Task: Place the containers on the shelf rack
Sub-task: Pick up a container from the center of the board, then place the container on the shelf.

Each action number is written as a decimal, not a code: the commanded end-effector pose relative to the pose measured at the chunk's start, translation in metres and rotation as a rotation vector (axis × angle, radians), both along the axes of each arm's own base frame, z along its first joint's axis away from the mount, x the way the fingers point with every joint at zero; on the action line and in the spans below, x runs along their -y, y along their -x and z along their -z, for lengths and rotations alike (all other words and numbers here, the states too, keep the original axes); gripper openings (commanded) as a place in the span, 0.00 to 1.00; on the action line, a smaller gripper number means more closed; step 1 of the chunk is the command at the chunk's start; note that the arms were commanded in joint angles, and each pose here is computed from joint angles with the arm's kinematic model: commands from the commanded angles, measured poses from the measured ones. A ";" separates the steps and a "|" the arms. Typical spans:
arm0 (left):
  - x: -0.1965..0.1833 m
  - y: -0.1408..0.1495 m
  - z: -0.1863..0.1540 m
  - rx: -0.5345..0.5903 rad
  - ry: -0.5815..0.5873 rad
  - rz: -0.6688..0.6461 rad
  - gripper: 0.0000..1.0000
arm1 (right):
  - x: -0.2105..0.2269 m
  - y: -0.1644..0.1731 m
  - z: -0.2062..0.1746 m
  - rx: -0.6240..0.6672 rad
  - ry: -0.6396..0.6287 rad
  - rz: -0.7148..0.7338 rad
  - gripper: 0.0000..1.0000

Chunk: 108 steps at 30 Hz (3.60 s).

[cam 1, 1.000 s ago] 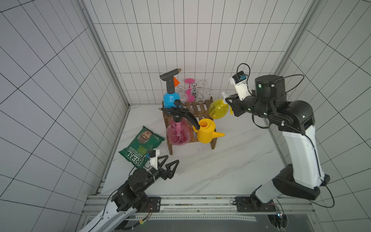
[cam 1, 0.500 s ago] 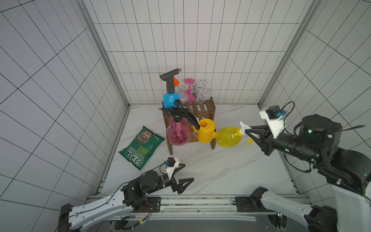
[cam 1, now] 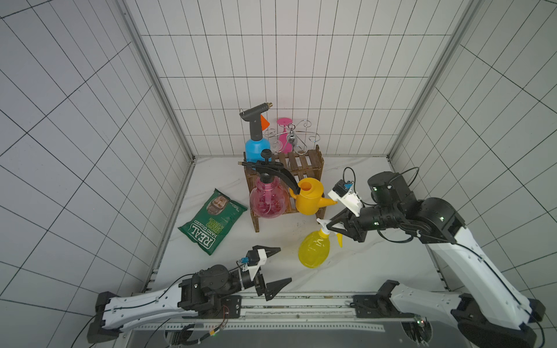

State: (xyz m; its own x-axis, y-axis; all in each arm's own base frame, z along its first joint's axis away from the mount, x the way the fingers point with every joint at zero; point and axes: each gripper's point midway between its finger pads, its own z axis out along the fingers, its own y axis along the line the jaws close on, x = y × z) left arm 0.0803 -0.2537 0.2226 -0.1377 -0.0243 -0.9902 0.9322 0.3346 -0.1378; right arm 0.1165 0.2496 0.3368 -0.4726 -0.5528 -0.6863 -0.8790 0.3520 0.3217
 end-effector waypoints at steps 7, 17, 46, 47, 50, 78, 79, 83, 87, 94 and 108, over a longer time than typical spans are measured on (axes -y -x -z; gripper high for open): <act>0.027 0.000 0.001 0.001 -0.074 0.036 0.98 | -0.037 0.019 0.016 0.050 0.013 -0.174 0.00; 0.054 -0.005 0.017 -0.051 -0.150 0.045 0.98 | -0.055 0.036 0.027 0.041 0.006 -0.289 0.00; 0.039 -0.012 -0.007 -0.093 -0.010 0.014 0.77 | -0.062 0.010 -0.021 0.136 -0.579 -0.020 0.66; 0.039 -0.012 -0.007 -0.093 -0.009 0.014 0.77 | -0.064 0.010 -0.022 0.139 -0.589 -0.022 0.65; 0.039 -0.013 -0.008 -0.092 -0.007 0.013 0.77 | -0.067 0.010 -0.025 0.144 -0.613 -0.028 0.60; 0.034 -0.016 -0.016 -0.105 0.026 -0.007 0.77 | -0.090 0.022 -0.033 0.165 -0.829 -0.105 0.18; 0.033 -0.017 -0.016 -0.106 0.029 -0.011 0.78 | -0.090 0.023 -0.032 0.168 -0.825 -0.105 0.14; 0.028 -0.019 -0.018 -0.112 0.045 -0.032 0.91 | -0.083 0.024 -0.032 0.195 -0.823 -0.097 0.01; 0.021 -0.019 -0.018 -0.117 0.053 -0.042 0.98 | -0.074 0.022 -0.033 0.236 -0.815 -0.071 0.00; 0.007 -0.022 -0.016 -0.098 0.075 -0.081 0.99 | -0.046 0.020 -0.041 0.314 -0.816 -0.012 0.00; 0.008 -0.028 0.010 -0.139 -0.012 -0.115 0.99 | 0.043 0.022 -0.089 0.480 -0.922 0.173 0.00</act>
